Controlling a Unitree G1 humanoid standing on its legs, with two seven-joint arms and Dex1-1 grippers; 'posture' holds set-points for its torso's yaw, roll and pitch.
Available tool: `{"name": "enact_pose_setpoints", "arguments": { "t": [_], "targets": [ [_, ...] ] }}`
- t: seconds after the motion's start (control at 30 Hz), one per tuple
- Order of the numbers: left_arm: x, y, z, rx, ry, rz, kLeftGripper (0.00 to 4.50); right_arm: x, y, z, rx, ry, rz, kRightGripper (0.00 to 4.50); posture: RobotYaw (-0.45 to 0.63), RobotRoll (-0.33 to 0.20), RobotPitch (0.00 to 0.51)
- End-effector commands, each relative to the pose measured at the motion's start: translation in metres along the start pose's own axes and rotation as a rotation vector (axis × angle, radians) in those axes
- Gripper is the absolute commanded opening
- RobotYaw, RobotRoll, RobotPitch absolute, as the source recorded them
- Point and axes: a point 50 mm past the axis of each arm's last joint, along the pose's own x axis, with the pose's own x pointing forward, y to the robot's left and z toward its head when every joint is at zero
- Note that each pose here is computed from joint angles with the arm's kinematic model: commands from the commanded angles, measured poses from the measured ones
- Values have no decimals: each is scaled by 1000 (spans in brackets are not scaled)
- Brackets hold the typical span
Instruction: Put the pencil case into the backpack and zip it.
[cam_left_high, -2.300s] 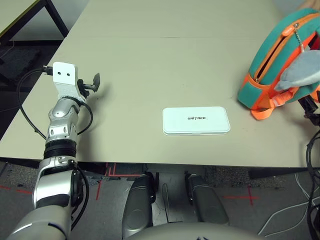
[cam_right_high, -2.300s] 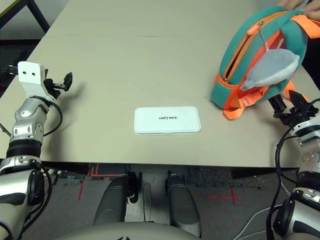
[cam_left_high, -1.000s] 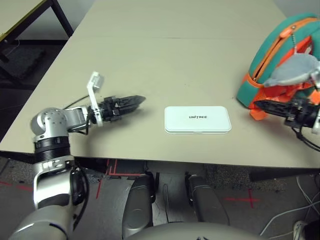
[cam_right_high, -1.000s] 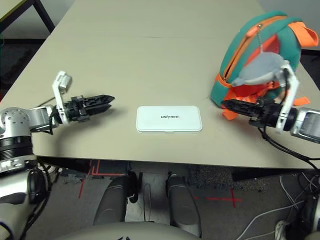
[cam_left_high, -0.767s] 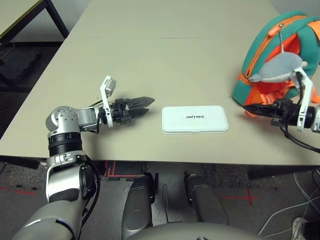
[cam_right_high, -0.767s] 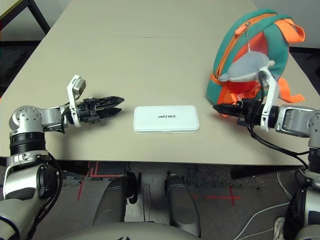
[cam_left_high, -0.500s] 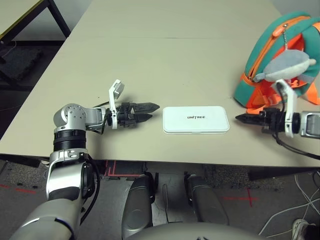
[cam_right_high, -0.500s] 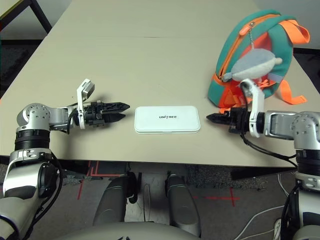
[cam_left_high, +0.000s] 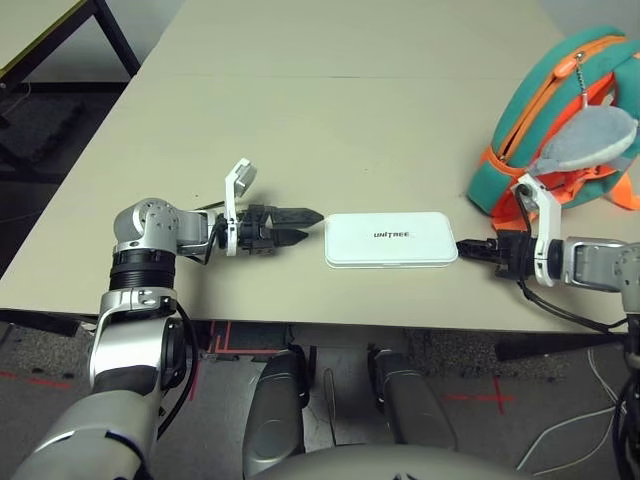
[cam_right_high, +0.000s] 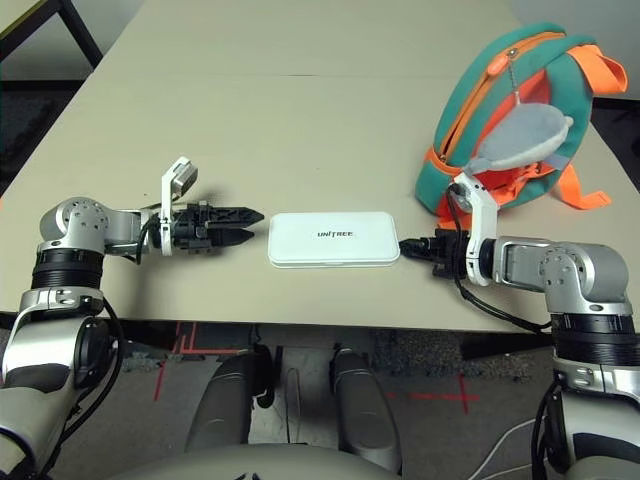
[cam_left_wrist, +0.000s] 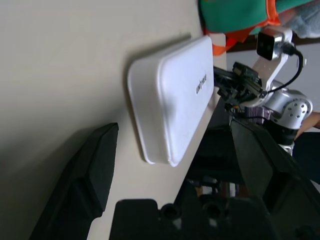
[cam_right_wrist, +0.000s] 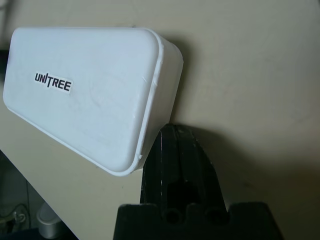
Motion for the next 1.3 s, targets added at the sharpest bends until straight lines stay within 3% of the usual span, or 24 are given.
{"name": "enact_pose_setpoints", "arguments": {
  "t": [0.03, 0.43, 0.67, 0.9, 0.97, 1.03, 1.17, 1.3],
  "targets": [
    [14, 16, -23, -90, 129, 64, 4500, 8, 6, 0, -12, 17, 10, 38, -72, 0, 218],
    [25, 20, -30, -103, 126, 62, 4500, 33, 34, 5, -46, 40, 120, 38, -65, 0, 220],
    [22, 21, -32, -98, 118, 64, 4500, 34, 34, 4, -48, 37, 121, 38, -54, 0, 220],
    [15, 20, -32, -77, 112, 61, 2036, 30, 30, 5, -57, 24, 110, 0, -51, 0, 217],
    [13, 17, -31, -59, 113, 44, 1498, 28, 31, 5, -68, 9, 120, 0, -47, 0, 214],
    [9, 11, -29, -32, 106, 26, 1274, 19, 33, 4, -111, -25, 132, 0, -41, 0, 213],
    [0, -1, -21, 34, 68, -8, 1274, -10, 42, -4, -193, -96, 174, 1252, -61, 0, 208],
    [-12, -14, -11, 113, 14, -23, 1274, -66, 51, -8, -215, -185, 195, 2802, -112, 0, 198]
  ]
}}
